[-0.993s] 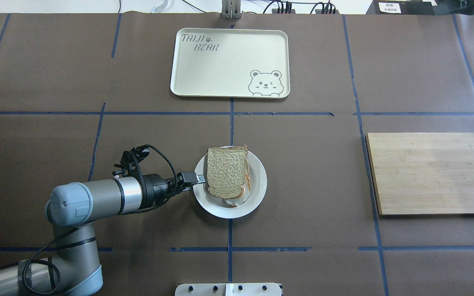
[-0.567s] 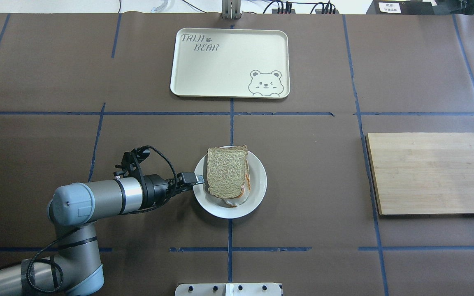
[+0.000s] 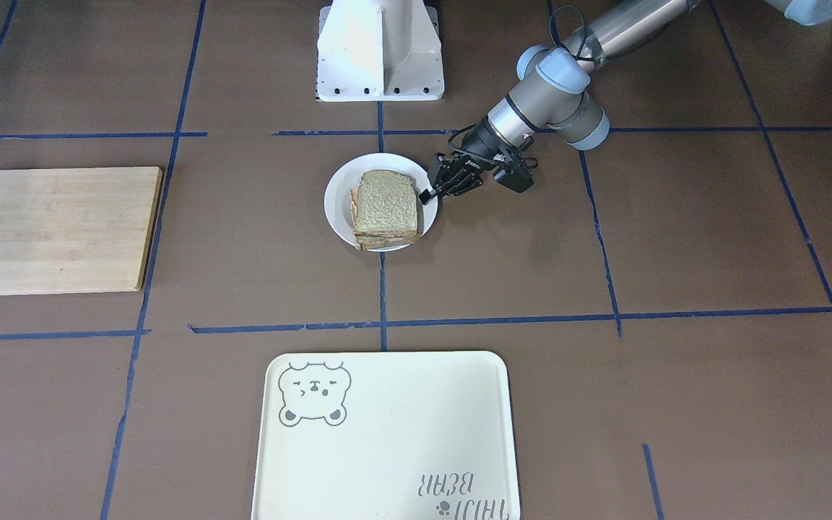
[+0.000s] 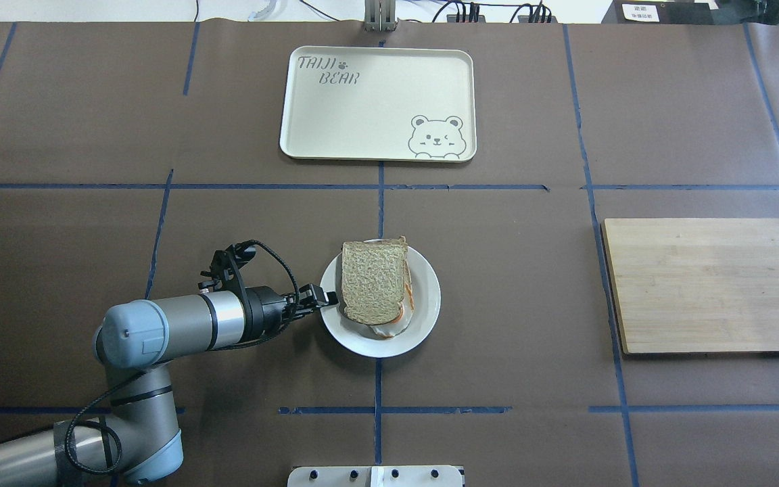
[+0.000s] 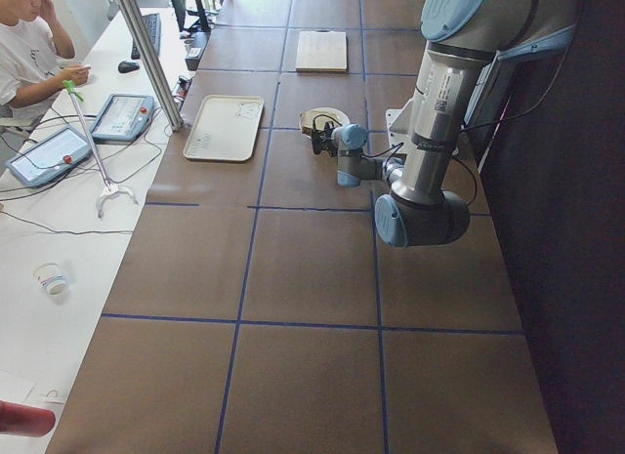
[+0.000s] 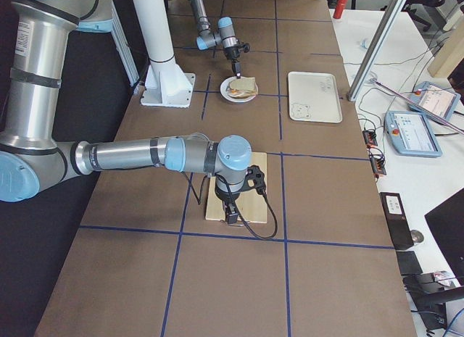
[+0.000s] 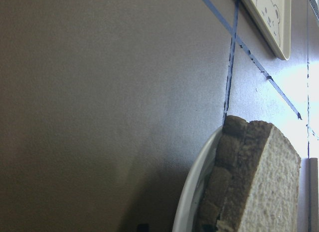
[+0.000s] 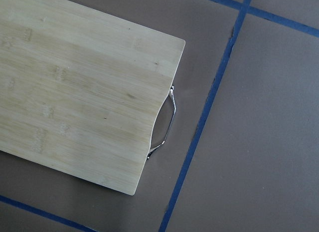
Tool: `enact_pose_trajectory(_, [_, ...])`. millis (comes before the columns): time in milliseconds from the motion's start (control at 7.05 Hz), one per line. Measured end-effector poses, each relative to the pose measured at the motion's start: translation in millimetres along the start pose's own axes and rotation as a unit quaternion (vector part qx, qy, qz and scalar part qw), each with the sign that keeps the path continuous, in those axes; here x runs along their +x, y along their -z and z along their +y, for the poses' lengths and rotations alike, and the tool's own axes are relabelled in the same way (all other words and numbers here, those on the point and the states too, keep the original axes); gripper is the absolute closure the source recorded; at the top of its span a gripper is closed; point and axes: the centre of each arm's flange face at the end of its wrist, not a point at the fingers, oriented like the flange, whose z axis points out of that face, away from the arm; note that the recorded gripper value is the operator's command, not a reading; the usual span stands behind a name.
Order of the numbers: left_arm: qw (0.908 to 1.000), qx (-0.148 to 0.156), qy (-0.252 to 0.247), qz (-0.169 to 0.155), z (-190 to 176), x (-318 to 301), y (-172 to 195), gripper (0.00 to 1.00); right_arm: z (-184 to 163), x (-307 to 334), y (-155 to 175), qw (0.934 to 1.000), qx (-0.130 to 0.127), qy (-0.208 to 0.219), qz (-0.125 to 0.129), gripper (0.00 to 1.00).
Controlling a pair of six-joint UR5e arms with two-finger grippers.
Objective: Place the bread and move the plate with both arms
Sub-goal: 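Slide the plate with the left gripper onto the cream bear tray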
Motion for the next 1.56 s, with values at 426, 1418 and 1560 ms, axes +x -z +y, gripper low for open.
enact_pose_trajectory(426, [0.9984, -0.006, 0.02, 0.053, -1.9, 10.8, 12.6, 0.99, -0.8, -0.6, 0.9, 1.0, 0.001, 0.001, 0.0, 0.0])
enact_pose_trajectory(1418, [0.9724, 0.152, 0.142, 0.106, -200.8, 94.8, -64.4, 0.99, -1.9, -1.5, 2.1, 1.0, 0.002, 0.002, 0.001, 0.0])
enact_pose_trajectory(1560, [0.969, 0.173, 0.152, 0.089, -231.0, 101.4, -84.3, 0.97, -2.0, -1.4, 2.0, 1.0, 0.002, 0.002, 0.001, 0.0])
